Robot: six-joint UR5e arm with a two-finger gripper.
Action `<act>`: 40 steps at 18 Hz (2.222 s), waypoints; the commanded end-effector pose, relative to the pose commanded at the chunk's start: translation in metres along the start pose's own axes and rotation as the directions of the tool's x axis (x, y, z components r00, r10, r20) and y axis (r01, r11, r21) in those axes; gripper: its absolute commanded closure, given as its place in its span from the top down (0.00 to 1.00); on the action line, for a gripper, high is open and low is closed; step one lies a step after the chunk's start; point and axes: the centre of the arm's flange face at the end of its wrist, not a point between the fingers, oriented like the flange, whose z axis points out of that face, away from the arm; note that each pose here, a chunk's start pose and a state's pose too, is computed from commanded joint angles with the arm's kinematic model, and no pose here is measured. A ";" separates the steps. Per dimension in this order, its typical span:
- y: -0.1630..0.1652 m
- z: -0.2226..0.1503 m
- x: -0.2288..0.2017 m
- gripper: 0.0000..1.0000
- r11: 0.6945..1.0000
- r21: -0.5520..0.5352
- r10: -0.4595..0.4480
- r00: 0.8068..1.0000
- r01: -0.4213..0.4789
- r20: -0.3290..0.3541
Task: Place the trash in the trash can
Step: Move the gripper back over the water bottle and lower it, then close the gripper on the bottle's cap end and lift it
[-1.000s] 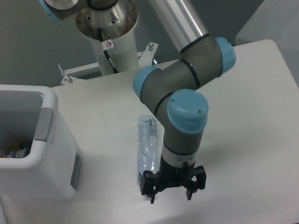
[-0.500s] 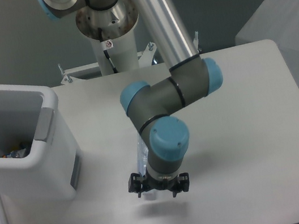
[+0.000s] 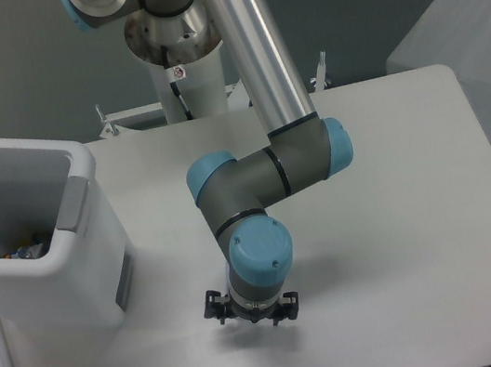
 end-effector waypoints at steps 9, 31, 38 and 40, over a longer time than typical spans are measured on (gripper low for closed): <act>0.002 0.002 0.000 0.63 1.000 -0.024 -0.001 1.000 0.001 0.003; -0.016 -0.107 -0.009 0.26 0.984 0.180 -0.006 1.000 0.002 0.022; -0.009 -0.220 -0.020 0.24 0.910 0.414 0.006 0.999 0.009 -0.036; -0.009 -0.257 -0.016 0.24 0.875 0.485 0.029 0.998 0.000 -0.052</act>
